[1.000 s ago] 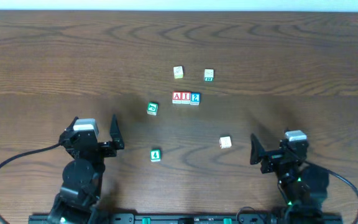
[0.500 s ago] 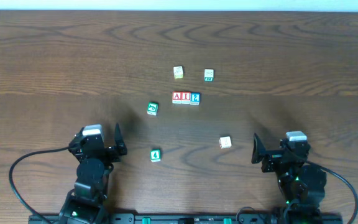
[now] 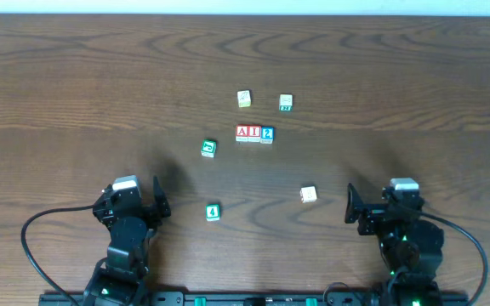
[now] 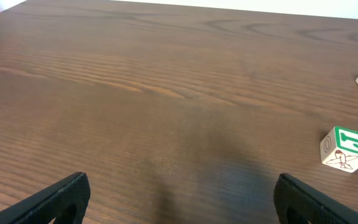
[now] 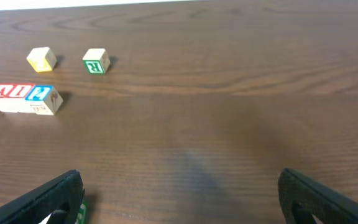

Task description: Spell out Ai2

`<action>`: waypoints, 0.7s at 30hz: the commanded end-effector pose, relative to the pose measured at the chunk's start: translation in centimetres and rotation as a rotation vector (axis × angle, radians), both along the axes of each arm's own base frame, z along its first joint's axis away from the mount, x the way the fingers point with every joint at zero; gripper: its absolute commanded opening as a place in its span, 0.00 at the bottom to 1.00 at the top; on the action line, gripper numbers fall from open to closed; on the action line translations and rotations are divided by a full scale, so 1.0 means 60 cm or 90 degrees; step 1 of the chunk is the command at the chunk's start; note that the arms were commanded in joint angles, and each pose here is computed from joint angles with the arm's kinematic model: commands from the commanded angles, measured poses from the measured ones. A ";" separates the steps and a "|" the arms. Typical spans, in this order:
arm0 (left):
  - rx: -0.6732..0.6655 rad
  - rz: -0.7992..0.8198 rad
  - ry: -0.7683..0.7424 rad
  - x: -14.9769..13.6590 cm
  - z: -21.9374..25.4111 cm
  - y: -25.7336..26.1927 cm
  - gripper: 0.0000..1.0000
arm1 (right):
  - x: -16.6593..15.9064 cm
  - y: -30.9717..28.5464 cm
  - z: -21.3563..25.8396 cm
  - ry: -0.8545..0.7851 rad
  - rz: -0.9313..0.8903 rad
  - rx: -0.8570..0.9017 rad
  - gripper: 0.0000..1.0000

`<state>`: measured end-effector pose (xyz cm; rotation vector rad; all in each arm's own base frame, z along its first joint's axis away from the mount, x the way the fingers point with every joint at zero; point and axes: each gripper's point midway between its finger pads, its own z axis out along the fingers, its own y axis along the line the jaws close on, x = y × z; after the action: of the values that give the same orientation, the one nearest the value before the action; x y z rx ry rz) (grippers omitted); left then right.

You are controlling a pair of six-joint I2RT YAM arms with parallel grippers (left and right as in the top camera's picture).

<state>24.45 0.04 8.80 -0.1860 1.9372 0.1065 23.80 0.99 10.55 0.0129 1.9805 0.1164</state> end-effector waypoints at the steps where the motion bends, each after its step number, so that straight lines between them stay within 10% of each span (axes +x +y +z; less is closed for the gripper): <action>1: 0.017 0.025 0.038 -0.012 -0.027 0.015 0.95 | -0.002 -0.009 -0.016 0.015 -0.015 -0.011 0.99; 21: -0.008 0.076 -0.041 -0.009 0.018 0.045 0.96 | -0.005 0.030 0.049 -0.101 0.047 -0.011 0.99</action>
<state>24.49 1.47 10.16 -0.2559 1.8743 0.1248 23.64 2.39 13.29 -0.0549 1.8550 0.1434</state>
